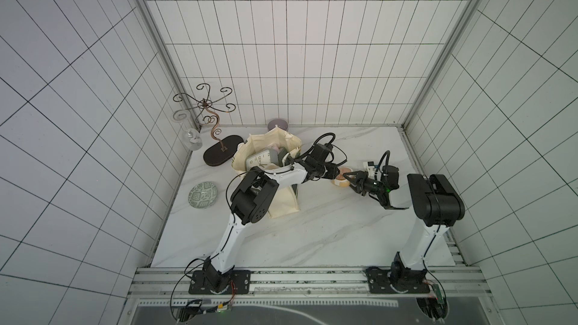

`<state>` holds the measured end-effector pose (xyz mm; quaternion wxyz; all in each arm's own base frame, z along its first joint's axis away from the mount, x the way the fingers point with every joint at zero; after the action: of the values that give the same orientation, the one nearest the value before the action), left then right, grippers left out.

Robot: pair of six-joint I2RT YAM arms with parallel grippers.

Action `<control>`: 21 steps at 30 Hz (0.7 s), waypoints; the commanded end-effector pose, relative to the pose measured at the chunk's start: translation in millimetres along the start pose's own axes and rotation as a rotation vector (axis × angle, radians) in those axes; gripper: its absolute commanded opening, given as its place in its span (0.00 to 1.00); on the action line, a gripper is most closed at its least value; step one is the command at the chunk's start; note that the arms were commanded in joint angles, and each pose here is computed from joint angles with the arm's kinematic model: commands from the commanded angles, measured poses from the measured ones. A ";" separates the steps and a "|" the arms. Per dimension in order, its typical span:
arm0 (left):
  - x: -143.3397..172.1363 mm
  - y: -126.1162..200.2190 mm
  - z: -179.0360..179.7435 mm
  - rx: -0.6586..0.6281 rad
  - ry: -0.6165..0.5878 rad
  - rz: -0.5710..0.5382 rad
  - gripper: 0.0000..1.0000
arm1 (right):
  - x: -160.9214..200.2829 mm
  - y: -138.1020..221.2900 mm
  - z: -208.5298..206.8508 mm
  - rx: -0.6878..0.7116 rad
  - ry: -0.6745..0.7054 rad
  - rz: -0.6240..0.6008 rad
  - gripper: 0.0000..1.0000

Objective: Put the alarm clock into the canvas bag
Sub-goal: Pick up the alarm from the center of the board, then place the alarm at the canvas bag.

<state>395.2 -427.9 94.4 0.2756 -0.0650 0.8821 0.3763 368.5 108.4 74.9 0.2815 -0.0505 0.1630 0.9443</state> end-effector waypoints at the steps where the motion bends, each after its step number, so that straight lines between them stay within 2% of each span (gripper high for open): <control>1: -15.2 31.0 -35.7 0.036 -0.056 -0.044 0.30 | -0.7 17.2 18.1 0.003 0.078 -0.045 0.31; 7: -46.2 93.1 -113.7 0.098 -0.194 -0.185 0.33 | -12.0 47.4 47.9 0.089 0.209 -0.123 0.32; 13: -63.5 177.2 -166.3 0.219 -0.283 -0.293 0.41 | -28.8 85.0 137.3 0.134 0.482 -0.243 0.31; 17: -74.2 260.2 -166.3 0.156 -0.313 -0.455 0.50 | -23.5 98.6 217.8 0.092 0.686 -0.296 0.31; 21: -73.9 333.2 -127.9 0.034 -0.258 -0.555 0.66 | -1.3 79.7 289.6 -0.040 0.823 -0.239 0.31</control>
<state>287.5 -334.5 422.0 0.4947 -0.2090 0.8150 0.2176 331.6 114.6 307.9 0.3218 -0.3663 0.2558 0.8348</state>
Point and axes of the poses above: each gripper's point midway between its finger pads, its own y axis back along the fingers, its own z axis along the line the jaws close on, x = y × z, the point moved 3 cm from there along y, back along the fingers, and after that the axes turned 3 degrees about y, right-handed, at the moved point
